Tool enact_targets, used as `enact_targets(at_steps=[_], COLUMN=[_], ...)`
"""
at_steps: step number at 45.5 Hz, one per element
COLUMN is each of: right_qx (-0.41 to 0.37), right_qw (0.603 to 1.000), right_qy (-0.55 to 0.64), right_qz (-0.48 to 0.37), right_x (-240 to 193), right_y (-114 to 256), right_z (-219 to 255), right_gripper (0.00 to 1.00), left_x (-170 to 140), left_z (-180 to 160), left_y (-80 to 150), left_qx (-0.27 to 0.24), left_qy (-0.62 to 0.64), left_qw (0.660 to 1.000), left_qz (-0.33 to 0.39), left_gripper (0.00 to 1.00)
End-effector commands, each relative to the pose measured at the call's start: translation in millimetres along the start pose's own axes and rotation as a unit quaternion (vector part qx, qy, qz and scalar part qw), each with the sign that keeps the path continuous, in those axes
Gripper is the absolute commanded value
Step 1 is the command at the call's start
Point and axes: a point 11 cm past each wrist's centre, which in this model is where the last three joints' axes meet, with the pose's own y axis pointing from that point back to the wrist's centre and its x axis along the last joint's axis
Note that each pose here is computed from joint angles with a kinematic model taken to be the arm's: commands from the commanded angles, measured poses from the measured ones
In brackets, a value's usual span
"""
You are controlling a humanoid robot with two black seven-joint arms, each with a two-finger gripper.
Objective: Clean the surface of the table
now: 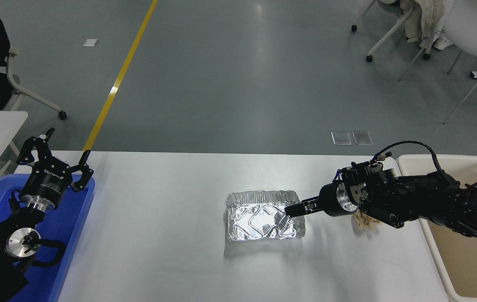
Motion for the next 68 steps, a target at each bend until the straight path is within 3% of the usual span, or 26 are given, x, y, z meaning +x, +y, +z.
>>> enact_targets(at_steps=[1, 28, 42, 50, 68], right_qx=[-0.006, 0.008, 0.013, 0.019, 0.031], right_qw=[1.0, 1.0, 1.0, 1.0, 0.999], right_qy=[-0.005, 0.001, 0.01, 0.019, 0.022], right_qz=[0.002, 0.01, 0.022, 0.014, 0.015], right_x=[-11.3, -26.0, -22.7, -26.5, -24.5], right_y=[-5.6, -16.4, -17.6, -16.9, -15.6], right_z=[3.8, -6.2, -8.7, -8.2, -9.7], right_gripper=[0.92, 0.78, 0.17, 0.01, 0.0], left_x=[0.1, 0.1, 0.1, 0.1, 0.5], left_z=[0.0, 0.0, 0.0, 0.0, 0.1], left_y=[0.0, 0.0, 0.0, 0.0, 0.2], left_qx=[0.0, 0.0, 0.0, 0.0, 0.0], left_qy=[0.0, 0.0, 0.0, 0.0, -0.001], left_qw=[1.0, 1.0, 1.0, 1.0, 1.0], left_qz=[0.0, 0.0, 0.0, 0.0, 0.001], left_gripper=[1.0, 1.0, 1.0, 1.0, 1.0])
